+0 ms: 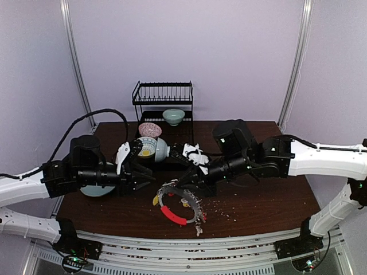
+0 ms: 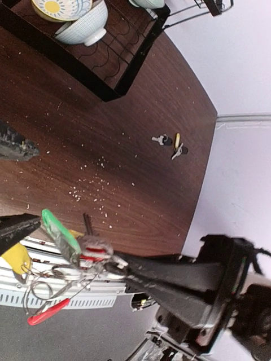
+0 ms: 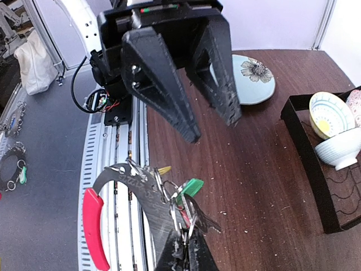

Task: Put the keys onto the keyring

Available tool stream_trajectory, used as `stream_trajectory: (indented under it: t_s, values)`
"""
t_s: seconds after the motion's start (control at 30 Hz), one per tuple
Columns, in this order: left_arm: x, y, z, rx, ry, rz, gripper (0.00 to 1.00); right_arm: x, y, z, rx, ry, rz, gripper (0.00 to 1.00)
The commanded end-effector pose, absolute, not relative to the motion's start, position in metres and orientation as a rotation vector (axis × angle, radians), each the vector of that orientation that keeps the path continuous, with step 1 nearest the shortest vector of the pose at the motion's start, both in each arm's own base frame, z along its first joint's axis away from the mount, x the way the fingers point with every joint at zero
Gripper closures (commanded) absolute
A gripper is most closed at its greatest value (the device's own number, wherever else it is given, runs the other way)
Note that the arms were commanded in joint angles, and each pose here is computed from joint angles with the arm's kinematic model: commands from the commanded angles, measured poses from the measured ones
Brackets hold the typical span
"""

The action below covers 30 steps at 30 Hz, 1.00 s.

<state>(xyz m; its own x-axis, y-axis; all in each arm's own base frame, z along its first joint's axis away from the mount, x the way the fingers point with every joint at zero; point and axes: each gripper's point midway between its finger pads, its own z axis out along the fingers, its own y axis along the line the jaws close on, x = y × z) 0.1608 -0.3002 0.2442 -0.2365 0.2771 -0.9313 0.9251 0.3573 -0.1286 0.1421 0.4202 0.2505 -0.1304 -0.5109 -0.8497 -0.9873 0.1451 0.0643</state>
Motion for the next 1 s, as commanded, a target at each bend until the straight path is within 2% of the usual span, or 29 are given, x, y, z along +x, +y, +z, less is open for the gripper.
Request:
stream_trajectory:
  t_s: [0.0, 0.13, 0.27, 0.47, 0.73, 0.97]
  values:
    - [0.132, -0.318, 0.261, 1.233, 1.566, -0.954, 0.66, 0.154, 0.409, 0.276, -1.402, 1.631, 0.777, 1.00]
    - [0.126, -0.316, 0.272, 1.243, 1.502, -0.961, 0.67, 0.164, 0.408, 0.273, -1.363, 1.634, 0.730, 1.00]
    - [0.138, -0.312, 0.258, 1.228, 1.520, -0.847, 0.71, 0.144, 0.414, 0.269, -1.459, 1.588, 0.830, 1.00]
    - [0.128, -0.336, 0.249, 1.354, 1.456, -0.770, 0.76, 0.145, 0.418, 0.265, -1.468, 1.607, 0.831, 1.00]
    - [0.119, -0.340, 0.254, 1.373, 1.388, -0.807, 0.71, 0.147, 0.421, 0.262, -1.466, 1.607, 0.829, 1.00]
    - [0.126, -0.329, 0.264, 1.333, 1.379, -0.732, 0.81, 0.172, 0.418, 0.274, -1.320, 1.639, 0.731, 1.00]
